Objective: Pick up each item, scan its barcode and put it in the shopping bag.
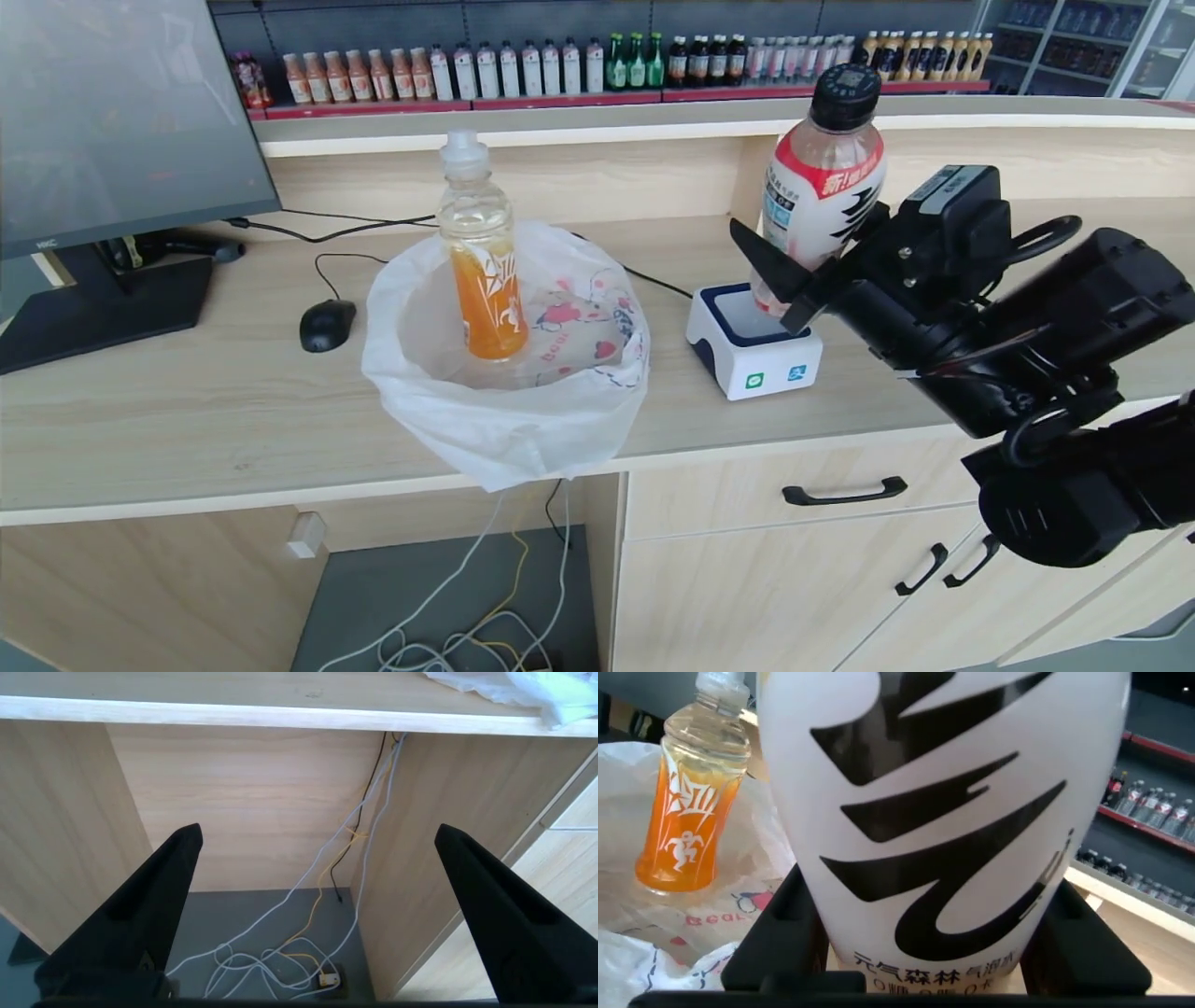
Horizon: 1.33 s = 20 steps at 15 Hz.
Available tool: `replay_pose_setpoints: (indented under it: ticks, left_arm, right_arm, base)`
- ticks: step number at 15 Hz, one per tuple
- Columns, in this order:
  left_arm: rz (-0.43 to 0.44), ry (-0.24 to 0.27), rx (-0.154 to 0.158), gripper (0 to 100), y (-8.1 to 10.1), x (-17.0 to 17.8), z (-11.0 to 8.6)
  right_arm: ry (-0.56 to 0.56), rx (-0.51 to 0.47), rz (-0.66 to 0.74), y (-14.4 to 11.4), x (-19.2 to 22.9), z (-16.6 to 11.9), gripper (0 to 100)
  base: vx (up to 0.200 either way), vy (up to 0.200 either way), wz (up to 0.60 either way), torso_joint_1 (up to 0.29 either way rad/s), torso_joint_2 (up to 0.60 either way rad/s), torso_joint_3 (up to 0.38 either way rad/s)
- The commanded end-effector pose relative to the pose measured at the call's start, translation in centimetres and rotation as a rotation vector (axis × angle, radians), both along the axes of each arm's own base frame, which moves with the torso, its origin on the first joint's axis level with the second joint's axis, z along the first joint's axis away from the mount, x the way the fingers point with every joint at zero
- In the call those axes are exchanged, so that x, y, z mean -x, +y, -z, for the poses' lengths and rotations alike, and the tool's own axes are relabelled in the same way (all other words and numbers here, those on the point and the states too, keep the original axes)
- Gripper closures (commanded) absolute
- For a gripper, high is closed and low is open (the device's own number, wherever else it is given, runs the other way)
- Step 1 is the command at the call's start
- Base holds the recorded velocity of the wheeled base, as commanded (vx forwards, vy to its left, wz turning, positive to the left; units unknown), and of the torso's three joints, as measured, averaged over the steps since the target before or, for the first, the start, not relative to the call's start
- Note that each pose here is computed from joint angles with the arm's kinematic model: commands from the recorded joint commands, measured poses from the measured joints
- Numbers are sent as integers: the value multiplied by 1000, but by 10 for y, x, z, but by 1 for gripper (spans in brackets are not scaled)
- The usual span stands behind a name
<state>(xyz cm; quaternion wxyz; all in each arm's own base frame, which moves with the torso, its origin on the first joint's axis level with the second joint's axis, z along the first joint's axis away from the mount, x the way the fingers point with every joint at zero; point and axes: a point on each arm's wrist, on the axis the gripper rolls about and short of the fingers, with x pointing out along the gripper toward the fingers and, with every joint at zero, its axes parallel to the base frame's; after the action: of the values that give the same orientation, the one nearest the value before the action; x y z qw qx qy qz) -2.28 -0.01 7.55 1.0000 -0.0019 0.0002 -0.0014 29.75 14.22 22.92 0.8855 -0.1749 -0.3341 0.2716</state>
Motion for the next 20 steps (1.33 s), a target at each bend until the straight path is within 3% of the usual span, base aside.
replay_pose_setpoints:
  ticks: [1,5,10,13,20]
  left_arm:
    - [0,0,1,0,0,0,0]
    - [0,0,1,0,0,0,0]
    - [0,0,1,0,0,0,0]
    - [0,0,1,0,0,0,0]
    - [0,0,1,0,0,0,0]
  right_arm:
    - [12,17,-3,2,-12,9,100]
    - [-31,68,27,-16,-28,10,100]
    - [-91,121,27,-7,-37,12,100]
    - [-142,202,-16,-4,-44,20,100]
    - [-316,317,-86,-6,-60,12,100]
  base:
    - [0,0,0,0,0,0]
    - [0,0,0,0,0,0]
    - [0,0,0,0,0,0]
    - [0,0,0,0,0,0]
    - [0,0,0,0,0,0]
